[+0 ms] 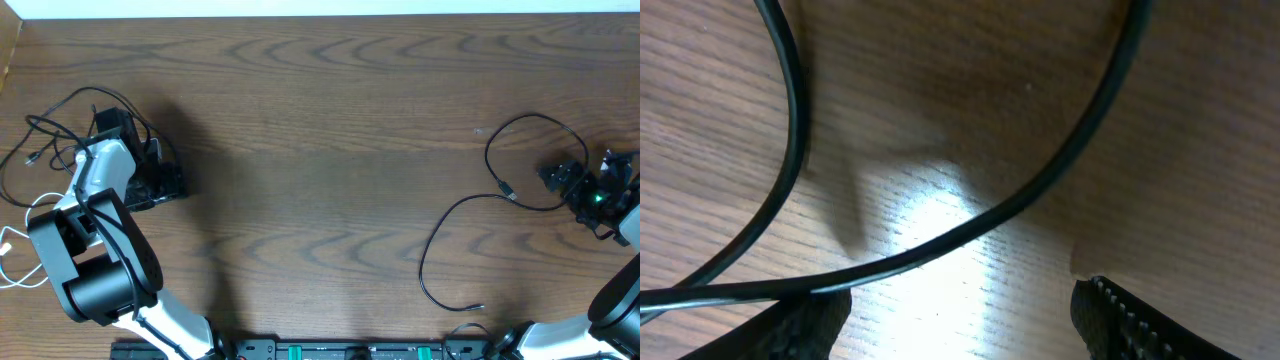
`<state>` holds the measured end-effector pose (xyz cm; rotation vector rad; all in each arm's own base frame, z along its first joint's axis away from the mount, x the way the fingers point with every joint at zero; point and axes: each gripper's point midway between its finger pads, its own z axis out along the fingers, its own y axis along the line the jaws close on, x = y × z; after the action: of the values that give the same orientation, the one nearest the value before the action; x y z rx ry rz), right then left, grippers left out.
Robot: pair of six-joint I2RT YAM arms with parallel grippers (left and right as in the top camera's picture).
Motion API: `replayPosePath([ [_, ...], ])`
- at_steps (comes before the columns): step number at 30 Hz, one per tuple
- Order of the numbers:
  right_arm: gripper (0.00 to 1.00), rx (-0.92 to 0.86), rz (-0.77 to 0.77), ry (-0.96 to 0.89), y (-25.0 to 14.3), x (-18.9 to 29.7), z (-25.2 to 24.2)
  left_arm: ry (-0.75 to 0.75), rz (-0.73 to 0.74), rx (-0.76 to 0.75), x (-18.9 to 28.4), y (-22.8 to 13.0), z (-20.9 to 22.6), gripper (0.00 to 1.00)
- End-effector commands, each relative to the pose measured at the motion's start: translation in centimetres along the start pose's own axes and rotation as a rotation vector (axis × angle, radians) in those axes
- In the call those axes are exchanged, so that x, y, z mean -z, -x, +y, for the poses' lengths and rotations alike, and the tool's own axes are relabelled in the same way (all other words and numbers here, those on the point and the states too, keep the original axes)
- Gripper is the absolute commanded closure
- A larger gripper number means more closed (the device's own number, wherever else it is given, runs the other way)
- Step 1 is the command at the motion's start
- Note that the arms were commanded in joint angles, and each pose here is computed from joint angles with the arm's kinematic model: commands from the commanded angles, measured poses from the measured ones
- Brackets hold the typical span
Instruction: Untangle cables
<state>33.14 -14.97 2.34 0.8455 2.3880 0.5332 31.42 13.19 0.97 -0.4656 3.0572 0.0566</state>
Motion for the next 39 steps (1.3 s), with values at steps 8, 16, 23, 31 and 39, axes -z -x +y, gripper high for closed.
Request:
replayPosePath([
  [8, 0.01, 0.004, 0.033, 0.004, -1.0, -0.4, 0.0, 0.056, -0.023, 0.139, -1.2, 0.8, 1.4, 0.20],
  [16, 0.01, -0.001, 0.039, 0.004, -1.2, -0.4, 0.0, 0.055, 0.039, 0.145, -3.3, -0.1, 1.4, 0.21],
  [23, 0.01, -0.008, 0.051, 0.002, -1.5, -0.4, -0.1, 0.081, -0.018, 0.185, -4.4, 1.5, 2.9, 0.20],
  [31, 0.01, -0.010, 0.055, 0.002, -1.6, -0.4, -0.1, 0.103, -0.195, 0.334, -4.0, 4.8, 8.1, 0.20],
  [39, 0.01, -0.018, 0.067, 0.000, -1.9, -0.4, -0.1, 0.149, -0.368, 0.561, -2.8, 6.2, 16.2, 0.20],
])
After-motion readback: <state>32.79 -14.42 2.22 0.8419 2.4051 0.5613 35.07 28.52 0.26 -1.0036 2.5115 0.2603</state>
